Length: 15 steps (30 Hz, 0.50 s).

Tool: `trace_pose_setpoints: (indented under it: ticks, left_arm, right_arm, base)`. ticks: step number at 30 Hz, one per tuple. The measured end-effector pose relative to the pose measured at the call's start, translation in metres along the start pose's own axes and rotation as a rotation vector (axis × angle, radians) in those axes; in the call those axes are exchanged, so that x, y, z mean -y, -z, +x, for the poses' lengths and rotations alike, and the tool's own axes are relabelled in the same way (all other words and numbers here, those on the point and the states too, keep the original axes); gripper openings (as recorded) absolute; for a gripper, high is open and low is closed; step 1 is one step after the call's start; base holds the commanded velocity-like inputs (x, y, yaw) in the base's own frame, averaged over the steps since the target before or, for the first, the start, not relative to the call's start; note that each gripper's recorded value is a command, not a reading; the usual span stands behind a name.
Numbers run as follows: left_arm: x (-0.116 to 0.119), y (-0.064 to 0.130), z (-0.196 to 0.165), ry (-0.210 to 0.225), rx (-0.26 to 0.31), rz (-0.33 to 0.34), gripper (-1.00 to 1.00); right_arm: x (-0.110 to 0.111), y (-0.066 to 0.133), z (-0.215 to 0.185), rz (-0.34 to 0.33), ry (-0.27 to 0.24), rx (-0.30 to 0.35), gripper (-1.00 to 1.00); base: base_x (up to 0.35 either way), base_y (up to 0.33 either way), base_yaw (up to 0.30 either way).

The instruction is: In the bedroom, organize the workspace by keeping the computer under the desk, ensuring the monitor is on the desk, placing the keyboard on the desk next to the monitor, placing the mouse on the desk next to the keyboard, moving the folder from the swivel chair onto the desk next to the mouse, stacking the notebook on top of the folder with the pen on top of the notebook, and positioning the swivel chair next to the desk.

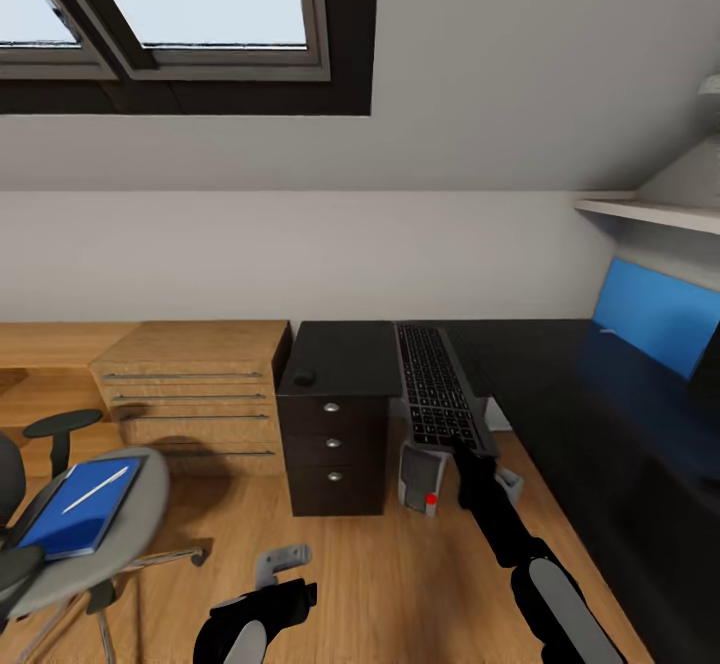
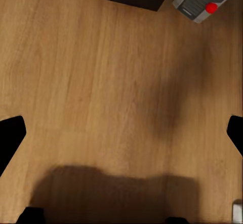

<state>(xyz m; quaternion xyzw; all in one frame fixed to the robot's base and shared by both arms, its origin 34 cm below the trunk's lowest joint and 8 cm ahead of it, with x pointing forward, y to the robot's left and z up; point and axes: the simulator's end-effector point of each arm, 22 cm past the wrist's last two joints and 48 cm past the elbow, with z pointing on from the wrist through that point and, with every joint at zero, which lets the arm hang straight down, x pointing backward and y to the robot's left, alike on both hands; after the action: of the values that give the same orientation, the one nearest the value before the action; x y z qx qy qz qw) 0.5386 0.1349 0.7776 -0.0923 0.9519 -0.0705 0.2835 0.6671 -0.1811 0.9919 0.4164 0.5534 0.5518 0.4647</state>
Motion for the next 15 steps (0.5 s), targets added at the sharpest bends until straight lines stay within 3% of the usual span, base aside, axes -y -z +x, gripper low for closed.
trace_pose_setpoints:
  ticks: [15]
  left_arm:
    - [0.002,0.017,-0.009,0.004,-0.001,0.001,1.0]
  right_arm:
    - [-0.02,0.001,0.0,-0.005,-0.001,0.0,-1.0]
  base:
    - [-0.333,-0.02,0.0]
